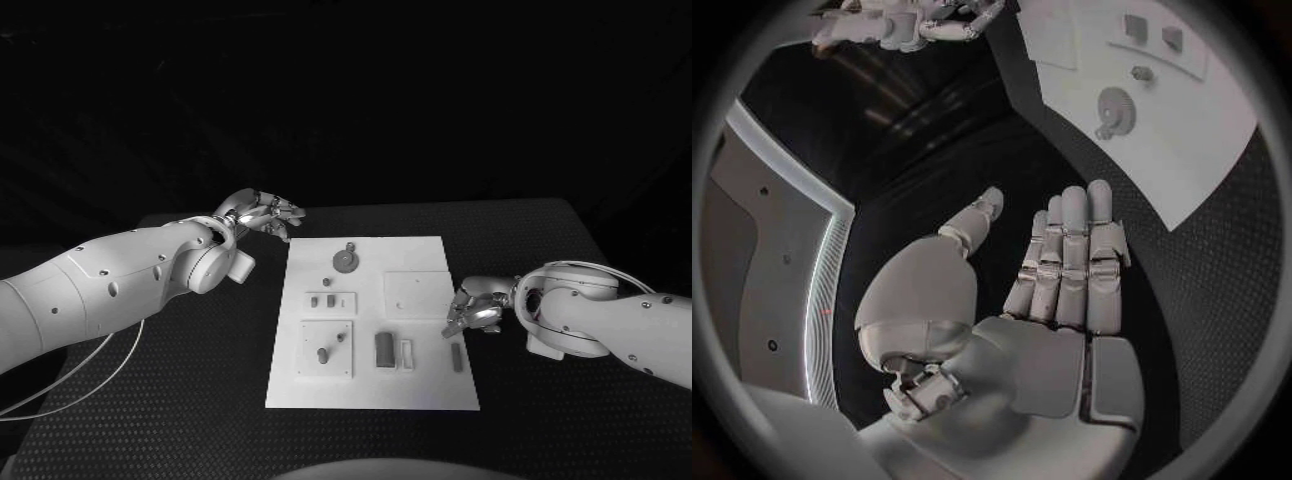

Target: Assemble the parts on the task board

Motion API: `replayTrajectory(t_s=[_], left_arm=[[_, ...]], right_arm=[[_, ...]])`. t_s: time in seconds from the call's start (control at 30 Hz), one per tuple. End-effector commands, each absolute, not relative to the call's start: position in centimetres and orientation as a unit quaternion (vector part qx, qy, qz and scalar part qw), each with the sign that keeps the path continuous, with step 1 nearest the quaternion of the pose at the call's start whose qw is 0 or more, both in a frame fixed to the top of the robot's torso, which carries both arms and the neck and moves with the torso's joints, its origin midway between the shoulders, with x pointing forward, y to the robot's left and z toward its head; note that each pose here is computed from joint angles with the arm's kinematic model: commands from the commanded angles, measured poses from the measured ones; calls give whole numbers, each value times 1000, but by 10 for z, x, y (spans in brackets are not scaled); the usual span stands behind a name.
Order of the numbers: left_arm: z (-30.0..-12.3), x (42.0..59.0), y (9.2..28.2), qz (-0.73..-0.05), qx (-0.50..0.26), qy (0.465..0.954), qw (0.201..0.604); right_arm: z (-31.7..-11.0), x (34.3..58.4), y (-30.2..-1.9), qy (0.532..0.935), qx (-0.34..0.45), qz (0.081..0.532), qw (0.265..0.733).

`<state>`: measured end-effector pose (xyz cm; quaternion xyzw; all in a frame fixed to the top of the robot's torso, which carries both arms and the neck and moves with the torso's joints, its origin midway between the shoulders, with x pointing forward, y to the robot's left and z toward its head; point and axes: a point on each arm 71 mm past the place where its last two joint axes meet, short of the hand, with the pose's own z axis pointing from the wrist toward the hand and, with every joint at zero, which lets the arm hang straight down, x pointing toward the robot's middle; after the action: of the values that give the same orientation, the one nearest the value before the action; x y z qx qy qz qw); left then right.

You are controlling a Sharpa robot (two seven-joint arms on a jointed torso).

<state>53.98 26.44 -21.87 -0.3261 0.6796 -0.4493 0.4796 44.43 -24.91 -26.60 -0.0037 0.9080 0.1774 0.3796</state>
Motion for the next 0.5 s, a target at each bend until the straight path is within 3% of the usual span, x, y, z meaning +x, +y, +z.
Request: replayTrajectory(t_s=[0.03,0.5], left_arm=[[-218,540,261,-459,-324,681,470],[-218,540,260,-461,-322,682,468]], right_arm=[[-271,441,-261,925,-9,97,366],[-280,427,-261,937,-7,77,342]])
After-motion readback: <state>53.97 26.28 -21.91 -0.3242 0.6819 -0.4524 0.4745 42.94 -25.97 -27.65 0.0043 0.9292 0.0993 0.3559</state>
